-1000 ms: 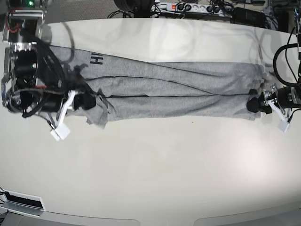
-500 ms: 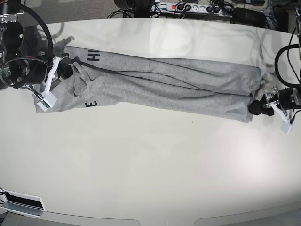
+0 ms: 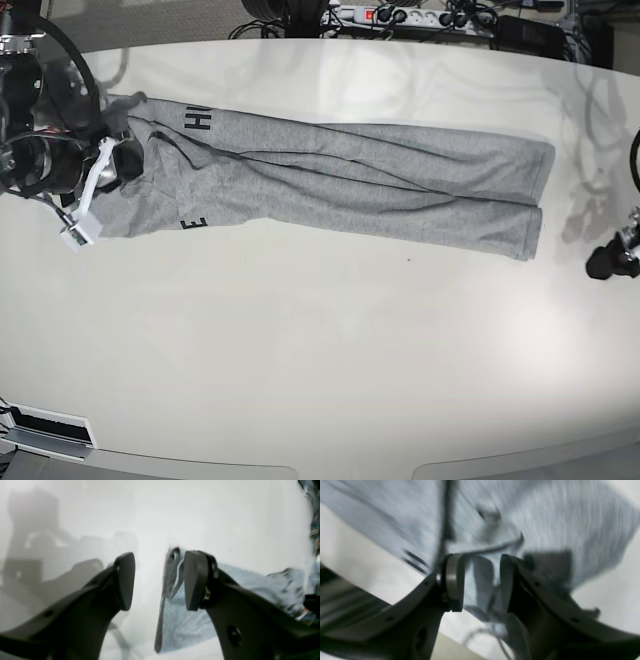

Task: Layout the t-shirt on the table in an organized manner, then fold the t-shirt properly
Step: 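Open both grippers and withdraw them from the folded shirt, then grasp the strip end opposite the collar with the left gripper, then fold the held strip end over toward the middle with the left gripper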

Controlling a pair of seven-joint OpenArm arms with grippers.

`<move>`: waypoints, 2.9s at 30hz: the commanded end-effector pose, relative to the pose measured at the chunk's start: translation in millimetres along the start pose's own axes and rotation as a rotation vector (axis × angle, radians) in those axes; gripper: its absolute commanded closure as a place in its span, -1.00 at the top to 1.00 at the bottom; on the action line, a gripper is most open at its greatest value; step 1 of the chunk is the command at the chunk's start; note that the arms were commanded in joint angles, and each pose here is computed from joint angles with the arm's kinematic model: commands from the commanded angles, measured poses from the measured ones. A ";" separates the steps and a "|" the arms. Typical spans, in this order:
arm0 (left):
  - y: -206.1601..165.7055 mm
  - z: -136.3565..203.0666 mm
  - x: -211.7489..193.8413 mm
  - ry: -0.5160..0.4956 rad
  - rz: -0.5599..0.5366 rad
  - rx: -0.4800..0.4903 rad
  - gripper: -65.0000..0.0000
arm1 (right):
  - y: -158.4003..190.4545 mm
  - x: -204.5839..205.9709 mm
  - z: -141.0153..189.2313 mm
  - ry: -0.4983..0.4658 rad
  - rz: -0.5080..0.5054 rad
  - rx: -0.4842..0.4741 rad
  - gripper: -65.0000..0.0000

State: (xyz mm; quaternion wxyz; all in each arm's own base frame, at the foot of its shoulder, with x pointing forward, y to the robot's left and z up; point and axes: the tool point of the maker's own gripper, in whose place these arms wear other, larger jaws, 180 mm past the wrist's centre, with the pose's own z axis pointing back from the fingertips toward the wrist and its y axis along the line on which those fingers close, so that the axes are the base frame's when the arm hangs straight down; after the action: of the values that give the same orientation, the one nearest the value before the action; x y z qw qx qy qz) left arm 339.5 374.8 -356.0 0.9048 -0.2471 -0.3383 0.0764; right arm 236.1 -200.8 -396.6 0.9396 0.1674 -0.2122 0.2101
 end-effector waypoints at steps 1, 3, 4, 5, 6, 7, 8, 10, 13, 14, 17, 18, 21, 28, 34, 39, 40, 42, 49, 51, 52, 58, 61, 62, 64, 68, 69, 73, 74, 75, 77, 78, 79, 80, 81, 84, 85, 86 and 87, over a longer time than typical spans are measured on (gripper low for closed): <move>0.3 17.5 27.4 -0.072 -0.015 -0.002 0.00 | -6.7 17.0 12.6 -0.066 0.019 -0.011 -0.21; 5.1 28.0 32.9 -0.102 0.006 0.003 0.00 | -7.1 25.8 21.0 -0.129 0.004 0.015 -0.21; 8.3 32.7 33.1 -0.116 0.018 0.008 0.00 | -6.8 30.8 25.4 -0.164 -0.011 0.030 -0.21; 11.0 36.1 32.6 -0.129 0.029 0.010 0.00 | -5.8 36.0 29.6 -0.199 -0.027 0.048 -0.21; 13.2 38.4 29.8 -0.137 0.043 0.010 0.00 | -4.2 40.3 32.6 -0.229 -0.041 0.065 -0.21; 15.8 39.5 23.7 -0.134 0.055 0.012 0.00 | -2.6 43.9 34.6 -0.254 -0.052 0.078 -0.21; 17.3 39.3 17.2 -0.129 0.067 0.010 0.00 | -1.1 46.5 34.0 -0.272 -0.058 0.083 -0.29; 20.5 37.6 1.5 -0.105 0.087 0.012 0.00 | 0.5 46.6 27.9 -0.279 -0.068 0.076 -0.77; 21.9 32.0 -15.5 -0.084 0.108 0.011 0.00 | -3.9 39.2 8.8 -0.269 -0.093 0.024 -1.00; 21.0 29.3 -19.3 -0.080 0.113 0.007 0.00 | -6.0 36.1 1.9 -0.264 -0.096 0.003 -1.00; 21.0 23.0 -28.3 -0.081 0.124 0.007 0.00 | -7.1 22.0 -20.9 -0.217 -0.093 -0.029 -1.00; 21.6 21.0 -30.0 -0.082 0.122 0.013 0.00 | -6.5 18.3 -27.8 -0.206 -0.090 -0.033 -1.00; 22.4 12.7 -37.3 -0.071 0.110 0.030 0.00 | -2.7 -0.3 -49.0 -0.146 -0.086 -0.025 -1.00; 25.3 -9.0 -54.5 -0.051 0.054 0.084 0.00 | 16.0 -33.6 -78.1 -0.022 -0.076 0.032 -1.00; 14.1 -32.8 -77.2 0.019 -0.008 0.076 0.00 | 17.5 -33.7 -78.9 -0.019 -0.072 0.036 -1.00; 3.9 -47.7 -90.3 0.049 -0.038 0.057 0.00 | 17.4 -34.2 -78.8 -0.017 -0.072 0.036 -1.00; 1.3 -50.6 -94.9 0.064 -0.035 0.050 0.00 | 17.4 -34.2 -78.8 -0.017 -0.072 0.036 -1.00; -4.0 -55.9 -103.7 0.093 -0.028 0.036 0.00 | 17.4 -34.2 -78.8 -0.017 -0.072 0.036 -1.00; -23.4 -68.5 -122.2 0.147 0.024 -0.028 0.00 | 17.9 -33.7 -78.9 -0.019 -0.073 0.038 -1.00; -27.6 -70.3 -123.6 0.149 0.035 -0.045 -0.01 | 17.8 -33.5 -78.9 -0.019 -0.073 0.038 -1.00; -29.5 -71.0 -122.9 0.144 0.041 -0.052 -0.13 | 17.8 -33.5 -78.9 -0.020 -0.073 0.038 -1.00; -32.5 -69.8 -115.2 0.112 0.064 -0.073 -1.00 | 17.8 -33.5 -78.9 -0.020 -0.073 0.038 -1.00; -34.9 -63.5 -105.0 0.107 0.055 -0.088 -1.00 | 18.3 -31.6 -78.3 -0.026 -0.072 0.039 -1.00; -36.9 -60.7 -100.2 0.107 0.047 -0.097 -1.00 | 19.5 -28.5 -77.5 -0.038 -0.075 0.046 -1.00; -39.8 -54.6 -90.0 0.107 0.014 -0.104 -1.00 | 21.9 -22.4 -75.9 -0.060 -0.077 0.056 -1.00; -40.3 -43.6 -71.7 0.099 -0.057 -0.093 -1.00 | 23.9 -15.3 -73.4 -0.083 -0.074 0.062 -1.00; -39.2 -41.1 -69.0 0.099 -0.067 -0.089 -1.00 | 23.9 -15.4 -73.4 -0.083 -0.074 0.062 -1.00; -35.3 -32.3 -60.4 0.090 -0.073 -0.082 -1.00 | 23.9 -15.4 -73.4 -0.083 -0.074 0.062 -1.00; -37.8 -31.5 -61.2 0.095 -0.061 -0.097 -1.00 | 23.9 -15.4 -73.4 -0.083 -0.073 0.062 -1.00; -41.2 -30.7 -62.9 0.107 -0.047 -0.116 -1.00 | 23.9 -15.4 -73.4 -0.083 -0.074 0.062 -1.00; -51.4 -29.2 -65.9 0.125 -0.011 -0.170 -1.00 | 23.9 -15.4 -73.4 -0.083 -0.074 0.062 -1.00; -56.7 -28.2 -66.5 0.130 0.007 -0.199 -1.00 | 23.9 -15.4 -73.4 -0.083 -0.074 0.062 -1.00; -62.1 -27.2 -66.4 0.131 0.024 -0.228 -1.00 | 23.9 -15.4 -73.4 -0.083 -0.074 0.062 -1.00; -67.8 -26.3 -66.2 0.132 0.040 -0.259 -1.00 | 23.9 -15.4 -73.4 -0.083 -0.074 0.062 -1.00; -73.5 -25.2 -65.8 0.133 0.053 -0.289 -1.00 | 23.9 -15.3 -73.4 -0.083 -0.074 0.062 -1.00; -87.9 -24.2 -75.0 0.192 0.040 -0.344 -1.00 | 23.9 -15.3 -73.4 -0.083 -0.073 0.062 -1.00; -93.2 -25.4 -79.7 0.219 0.026 -0.357 -1.00 | 23.9 -15.3 -73.4 -0.083 -0.073 0.062 -1.00; -99.9 -27.2 -82.7 0.236 0.009 -0.373 -1.00 | 24.0 -15.0 -73.5 -0.084 -0.074 0.062 -1.00; -107.2 -29.6 -86.4 0.250 -0.005 -0.390 -1.00 | 23.7 -14.1 -73.4 -0.086 -0.073 0.062 -1.00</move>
State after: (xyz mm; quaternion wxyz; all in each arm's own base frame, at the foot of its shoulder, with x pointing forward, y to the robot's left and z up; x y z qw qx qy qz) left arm 278.8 239.6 -386.3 0.8808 -0.4243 -0.2097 -0.0136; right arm 232.1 -150.8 -466.1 0.9324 0.2200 -0.2333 0.1667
